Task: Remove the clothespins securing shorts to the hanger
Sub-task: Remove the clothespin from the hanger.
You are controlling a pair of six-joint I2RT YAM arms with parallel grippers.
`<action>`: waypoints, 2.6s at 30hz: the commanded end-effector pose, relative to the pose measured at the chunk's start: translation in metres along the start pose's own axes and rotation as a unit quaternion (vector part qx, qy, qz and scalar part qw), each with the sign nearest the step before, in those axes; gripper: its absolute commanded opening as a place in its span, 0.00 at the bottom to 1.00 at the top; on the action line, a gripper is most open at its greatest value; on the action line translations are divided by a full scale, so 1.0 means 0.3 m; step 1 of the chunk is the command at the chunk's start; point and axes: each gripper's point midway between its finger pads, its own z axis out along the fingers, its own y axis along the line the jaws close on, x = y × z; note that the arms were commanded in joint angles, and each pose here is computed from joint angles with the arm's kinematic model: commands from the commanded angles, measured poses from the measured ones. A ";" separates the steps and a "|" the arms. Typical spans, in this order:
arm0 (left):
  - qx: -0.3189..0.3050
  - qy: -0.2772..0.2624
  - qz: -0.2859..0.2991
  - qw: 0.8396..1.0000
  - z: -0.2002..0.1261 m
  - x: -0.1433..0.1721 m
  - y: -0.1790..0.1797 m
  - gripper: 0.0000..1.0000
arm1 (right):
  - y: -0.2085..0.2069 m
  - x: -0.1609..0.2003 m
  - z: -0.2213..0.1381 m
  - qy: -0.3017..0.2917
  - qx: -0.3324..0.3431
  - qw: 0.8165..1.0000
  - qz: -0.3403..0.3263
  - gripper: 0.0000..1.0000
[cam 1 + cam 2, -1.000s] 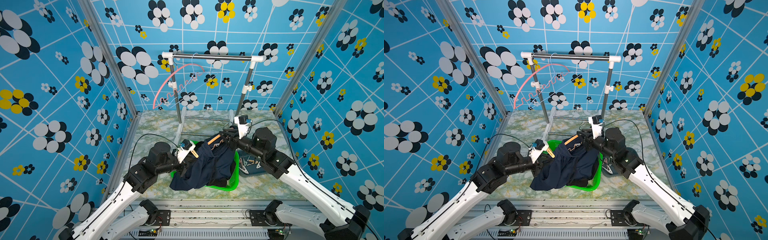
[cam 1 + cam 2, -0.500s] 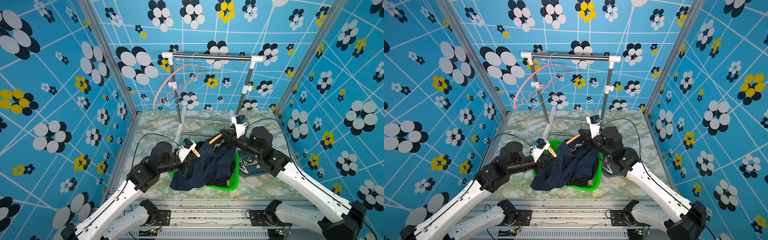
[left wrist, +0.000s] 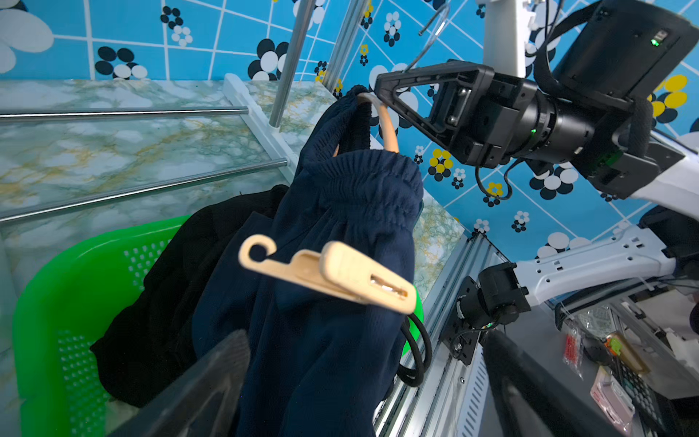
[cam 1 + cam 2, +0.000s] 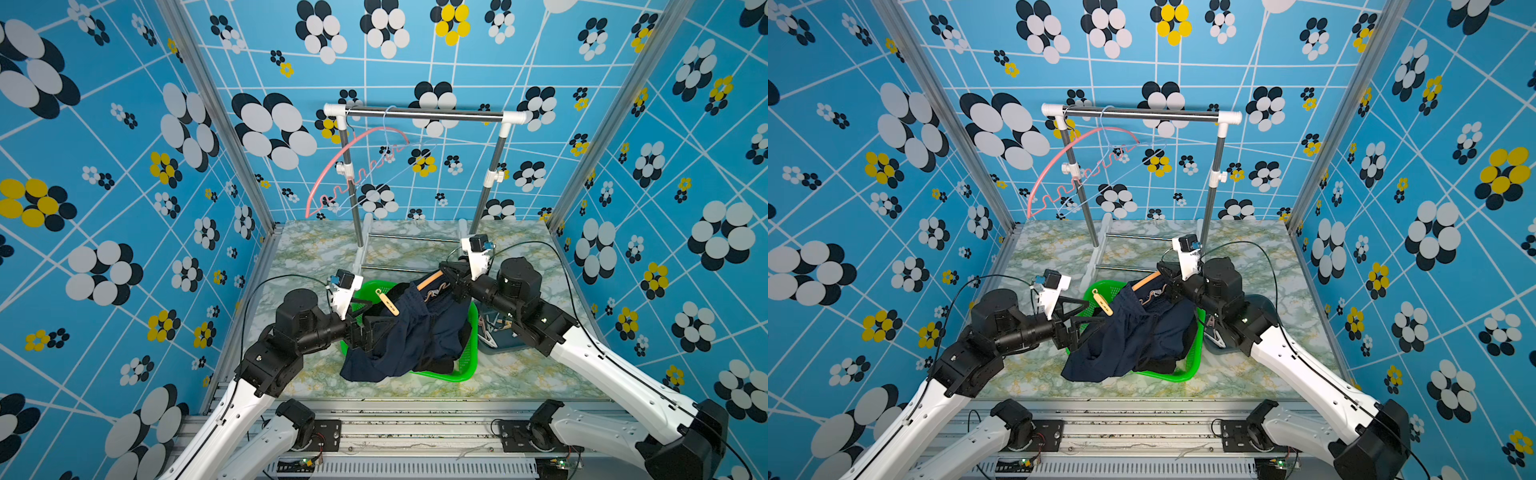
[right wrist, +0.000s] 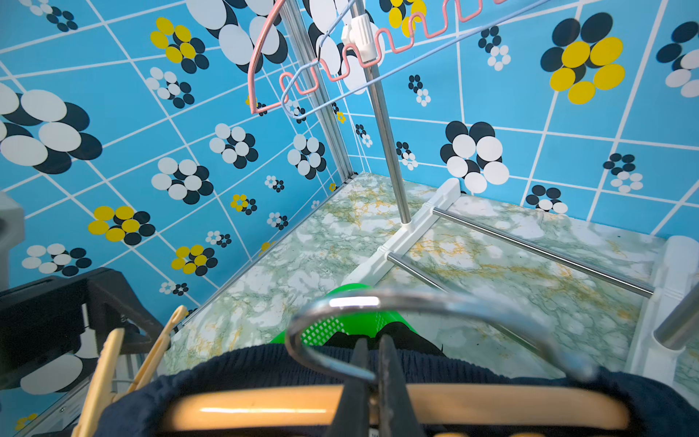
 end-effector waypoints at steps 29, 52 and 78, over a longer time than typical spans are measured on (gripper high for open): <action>0.139 -0.017 -0.174 0.975 0.091 -0.084 -0.004 0.77 | 0.043 -0.088 0.002 -0.041 -0.026 0.999 0.008 0.00; 0.143 -0.013 -0.203 0.969 0.101 -0.045 0.015 0.54 | 0.035 -0.076 0.011 -0.033 -0.021 0.999 0.009 0.00; 0.130 -0.051 -0.242 0.960 0.110 -0.054 0.061 0.00 | 0.034 -0.036 -0.006 -0.025 -0.024 0.999 0.015 0.00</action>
